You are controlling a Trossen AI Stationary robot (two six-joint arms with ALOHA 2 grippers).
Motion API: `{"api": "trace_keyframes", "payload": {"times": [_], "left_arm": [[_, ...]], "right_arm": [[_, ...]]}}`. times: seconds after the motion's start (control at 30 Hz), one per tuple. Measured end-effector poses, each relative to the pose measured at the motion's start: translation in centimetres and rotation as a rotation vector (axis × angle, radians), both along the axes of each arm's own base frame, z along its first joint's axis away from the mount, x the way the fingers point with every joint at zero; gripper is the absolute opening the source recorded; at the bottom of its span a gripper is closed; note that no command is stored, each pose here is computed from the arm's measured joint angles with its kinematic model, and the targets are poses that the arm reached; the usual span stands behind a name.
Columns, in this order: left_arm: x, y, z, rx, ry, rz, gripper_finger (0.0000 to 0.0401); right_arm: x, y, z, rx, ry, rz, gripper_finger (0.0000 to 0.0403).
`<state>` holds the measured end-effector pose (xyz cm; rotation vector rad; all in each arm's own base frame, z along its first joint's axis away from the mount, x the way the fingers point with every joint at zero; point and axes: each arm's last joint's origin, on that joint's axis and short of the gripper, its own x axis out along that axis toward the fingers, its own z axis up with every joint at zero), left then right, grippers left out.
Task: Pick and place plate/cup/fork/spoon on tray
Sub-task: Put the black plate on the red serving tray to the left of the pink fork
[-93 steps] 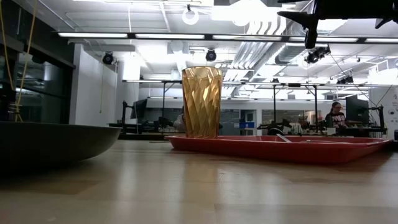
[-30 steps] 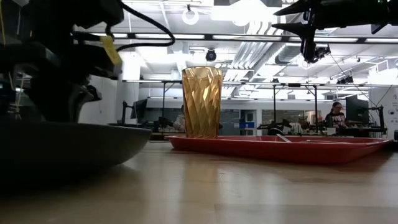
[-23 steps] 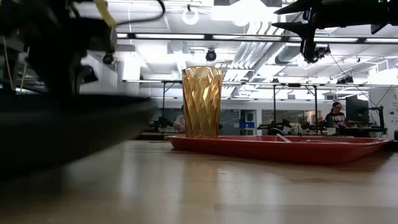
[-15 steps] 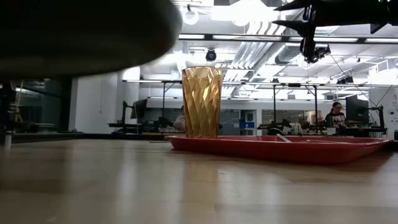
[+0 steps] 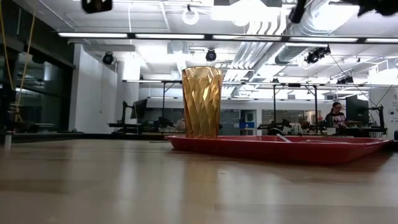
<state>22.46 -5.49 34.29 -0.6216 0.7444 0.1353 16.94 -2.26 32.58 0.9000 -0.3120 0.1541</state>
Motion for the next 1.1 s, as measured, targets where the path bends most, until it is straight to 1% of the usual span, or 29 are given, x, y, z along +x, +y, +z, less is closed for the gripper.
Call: {"api": "trace_keyframes", "payload": {"times": [0.1, 0.17, 0.23, 0.33, 0.47, 0.57, 0.7, 0.83, 0.9, 1.0, 1.1], "left_arm": [[1.1, 0.9, 1.6, 0.051, 0.014, 0.015, 0.0001], [1.9, 1.7, 2.1, 0.103, 0.055, 0.013, 0.0001], [2.5, 2.8, 2.5, 0.160, 0.082, 0.036, 0.0001], [3.6, 4.6, 3.0, 0.237, 0.095, 0.094, 0.0000], [4.9, 6.8, 2.8, 0.277, 0.103, 0.157, 0.0000], [5.7, 7.9, 2.4, 0.289, 0.126, 0.180, 0.0000], [7.0, 8.6, 2.0, 0.285, 0.091, 0.196, 0.0000], [8.1, 8.9, 2.1, 0.263, 0.017, 0.183, 0.0000], [8.3, 9.2, 2.0, 0.260, 0.016, 0.188, 0.0000], [8.5, 9.4, 1.8, 0.262, 0.014, 0.196, 0.0000], [8.5, 9.8, 1.8, 0.259, 0.021, 0.219, 0.0000]], "right_arm": [[1.1, 0.5, 1.7, -0.066, 0.118, 0.021, 0.0102], [1.5, 0.7, 3.0, -0.123, 0.229, 0.045, 0.0111], [1.7, 0.8, 4.3, -0.169, 0.360, 0.052, 0.0126], [1.5, 0.7, 5.2, -0.193, 0.591, 0.048, 0.0155], [1.5, 0.7, 6.3, -0.204, 0.740, 0.077, 0.0197], [1.6, 0.8, 6.1, -0.191, 0.809, 0.118, 0.0223], [1.5, 0.8, 5.6, -0.167, 0.858, 0.139, 0.0242], [1.8, 0.7, 4.6, -0.135, 0.909, 0.113, 0.0245], [2.0, 0.6, 4.2, -0.134, 0.922, 0.093, 0.0245], [2.4, 0.6, 3.8, -0.135, 0.919, 0.083, 0.0245], [3.0, 0.6, 3.9, -0.139, 0.873, 0.087, 0.0245]]}}
